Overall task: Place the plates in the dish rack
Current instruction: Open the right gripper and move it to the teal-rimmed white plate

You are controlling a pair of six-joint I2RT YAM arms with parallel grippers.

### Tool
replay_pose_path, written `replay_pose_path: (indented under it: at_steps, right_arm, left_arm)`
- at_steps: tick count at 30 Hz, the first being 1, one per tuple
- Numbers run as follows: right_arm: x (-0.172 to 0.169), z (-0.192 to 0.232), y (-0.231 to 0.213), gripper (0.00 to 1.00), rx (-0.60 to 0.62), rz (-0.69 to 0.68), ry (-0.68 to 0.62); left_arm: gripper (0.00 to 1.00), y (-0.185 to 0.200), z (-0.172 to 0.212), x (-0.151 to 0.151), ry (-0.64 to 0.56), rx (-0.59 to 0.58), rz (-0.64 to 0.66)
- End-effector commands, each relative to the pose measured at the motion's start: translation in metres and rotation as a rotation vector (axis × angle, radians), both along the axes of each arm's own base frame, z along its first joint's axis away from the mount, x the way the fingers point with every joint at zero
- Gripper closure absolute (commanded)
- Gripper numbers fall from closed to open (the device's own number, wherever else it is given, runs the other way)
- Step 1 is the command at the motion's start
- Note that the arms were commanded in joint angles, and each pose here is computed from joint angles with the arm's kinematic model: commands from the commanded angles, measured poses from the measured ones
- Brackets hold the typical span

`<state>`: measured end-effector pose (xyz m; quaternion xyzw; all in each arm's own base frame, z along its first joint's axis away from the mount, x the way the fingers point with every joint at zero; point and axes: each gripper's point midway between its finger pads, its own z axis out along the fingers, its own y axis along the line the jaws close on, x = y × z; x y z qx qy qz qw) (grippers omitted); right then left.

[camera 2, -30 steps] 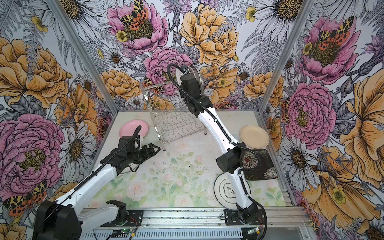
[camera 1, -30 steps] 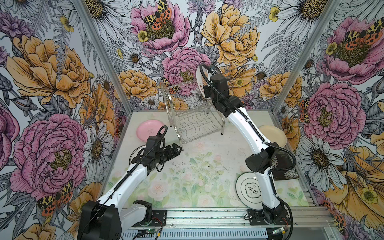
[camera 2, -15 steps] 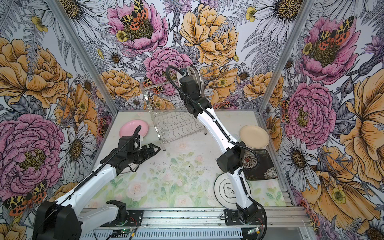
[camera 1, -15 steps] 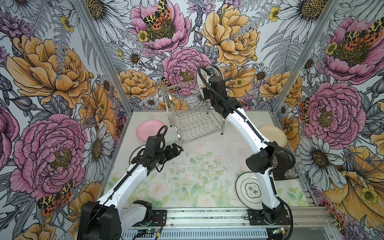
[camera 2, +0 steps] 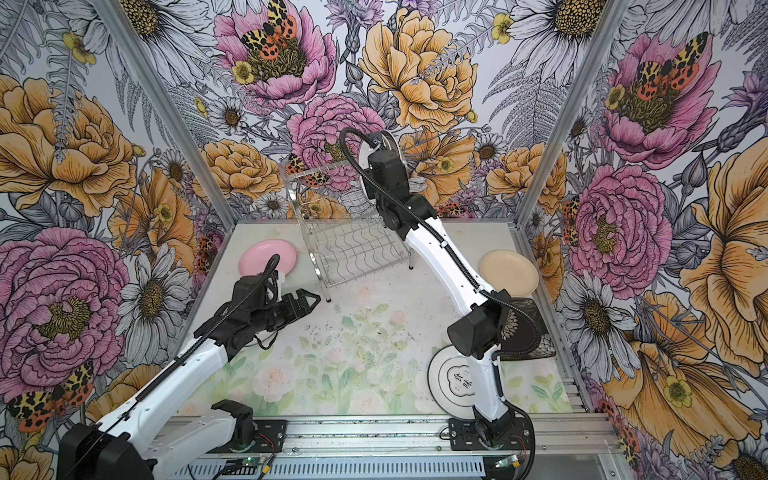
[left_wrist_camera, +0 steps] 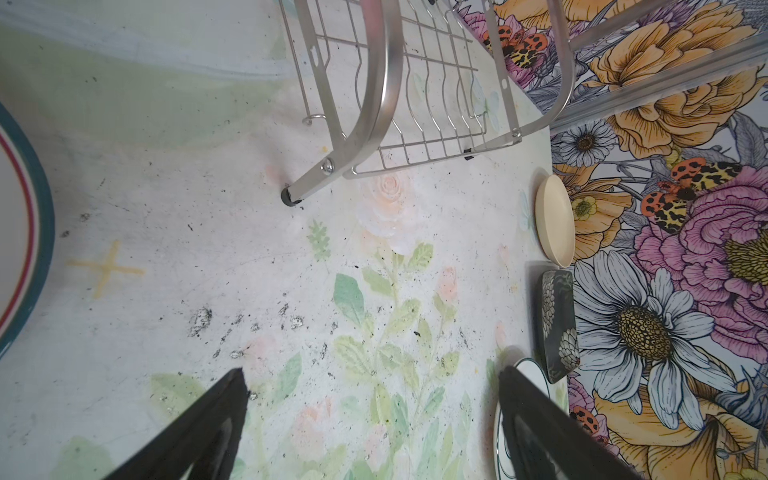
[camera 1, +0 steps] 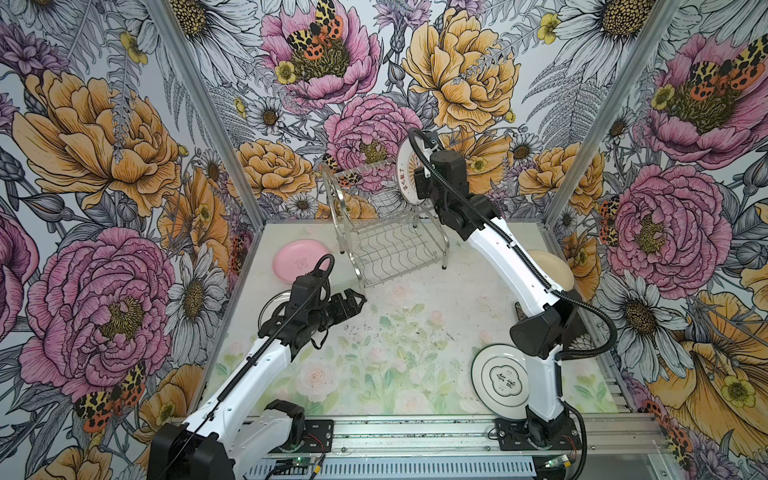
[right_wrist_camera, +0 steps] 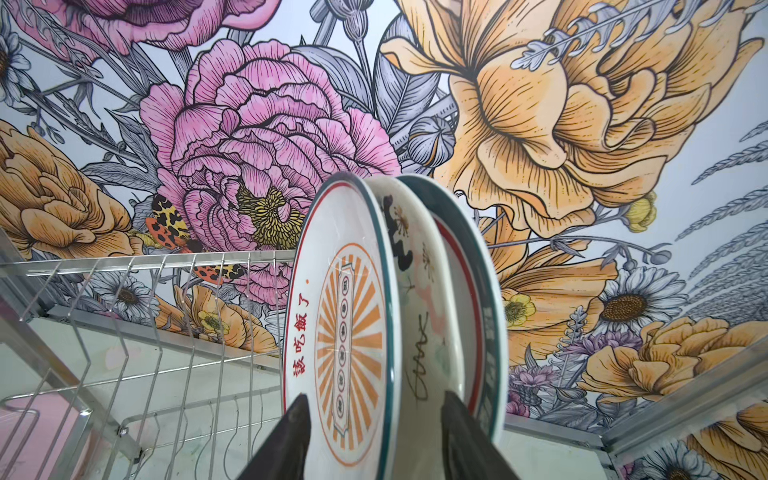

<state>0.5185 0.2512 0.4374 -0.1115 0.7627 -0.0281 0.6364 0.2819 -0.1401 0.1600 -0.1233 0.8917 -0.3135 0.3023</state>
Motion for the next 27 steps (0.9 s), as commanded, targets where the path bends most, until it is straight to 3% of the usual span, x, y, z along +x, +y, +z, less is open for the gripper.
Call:
replay_pose_path:
  at_steps: [1, 11, 17, 27]
  right_arm:
    - [-0.026, 0.032, -0.008, 0.42, 0.063, 0.030, -0.042]
    - [-0.088, -0.001, -0.043, 0.26, 0.147, 0.030, 0.098]
    - [-0.134, -0.060, -0.076, 0.24, 0.222, -0.048, 0.279]
    - [-0.209, -0.180, -0.134, 0.22, 0.485, -0.240, 0.594]
  left_arm:
    - [0.05, 0.004, -0.007, -0.006, 0.007, 0.029, 0.036]
    - [0.05, -0.009, -0.011, -0.014, 0.011, 0.040, 0.000]
    - [0.05, -0.019, -0.006, -0.011, 0.004, 0.038, -0.060]
    - [0.05, -0.037, -0.005, -0.020, 0.013, 0.023, -0.180]
